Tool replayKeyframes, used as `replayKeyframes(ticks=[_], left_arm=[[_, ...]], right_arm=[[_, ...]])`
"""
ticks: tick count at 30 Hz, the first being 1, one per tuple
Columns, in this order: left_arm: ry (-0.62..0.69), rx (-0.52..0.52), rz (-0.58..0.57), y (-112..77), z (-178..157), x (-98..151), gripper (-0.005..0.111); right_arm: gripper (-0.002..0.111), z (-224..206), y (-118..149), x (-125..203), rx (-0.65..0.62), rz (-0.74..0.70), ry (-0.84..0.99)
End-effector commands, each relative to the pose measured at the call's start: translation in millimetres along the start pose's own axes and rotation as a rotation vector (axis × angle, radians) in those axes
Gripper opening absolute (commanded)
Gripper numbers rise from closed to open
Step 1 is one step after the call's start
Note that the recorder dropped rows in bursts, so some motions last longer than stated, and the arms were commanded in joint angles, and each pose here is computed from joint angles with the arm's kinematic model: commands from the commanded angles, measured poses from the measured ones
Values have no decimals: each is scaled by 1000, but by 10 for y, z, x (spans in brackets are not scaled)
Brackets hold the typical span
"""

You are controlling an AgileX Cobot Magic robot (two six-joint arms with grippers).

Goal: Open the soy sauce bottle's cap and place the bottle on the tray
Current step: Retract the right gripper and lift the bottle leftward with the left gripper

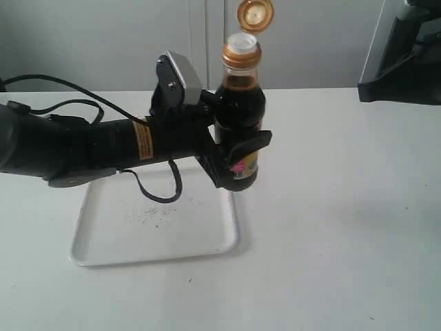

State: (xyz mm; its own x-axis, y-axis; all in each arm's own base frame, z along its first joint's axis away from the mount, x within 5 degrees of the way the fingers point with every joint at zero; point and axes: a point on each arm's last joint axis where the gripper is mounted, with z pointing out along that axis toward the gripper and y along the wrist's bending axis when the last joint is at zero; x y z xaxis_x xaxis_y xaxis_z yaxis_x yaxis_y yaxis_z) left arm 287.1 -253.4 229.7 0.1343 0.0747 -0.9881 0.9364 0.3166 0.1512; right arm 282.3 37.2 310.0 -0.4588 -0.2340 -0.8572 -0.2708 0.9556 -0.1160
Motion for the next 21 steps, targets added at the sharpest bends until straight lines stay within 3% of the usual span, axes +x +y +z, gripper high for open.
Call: replayKeyframes(ticks=[1, 13, 21], left_arm=[[-118, -39, -11, 68, -230, -232, 0], [-101, -125, -78, 178, -560, -227, 0], [-37, -146, -99, 185, -779, -75, 0]], right_arm=[[0, 17, 103, 0, -30, -85, 1], [0, 81, 327, 32, -114, -142, 39], [0, 203, 398, 86, -137, -152, 69]])
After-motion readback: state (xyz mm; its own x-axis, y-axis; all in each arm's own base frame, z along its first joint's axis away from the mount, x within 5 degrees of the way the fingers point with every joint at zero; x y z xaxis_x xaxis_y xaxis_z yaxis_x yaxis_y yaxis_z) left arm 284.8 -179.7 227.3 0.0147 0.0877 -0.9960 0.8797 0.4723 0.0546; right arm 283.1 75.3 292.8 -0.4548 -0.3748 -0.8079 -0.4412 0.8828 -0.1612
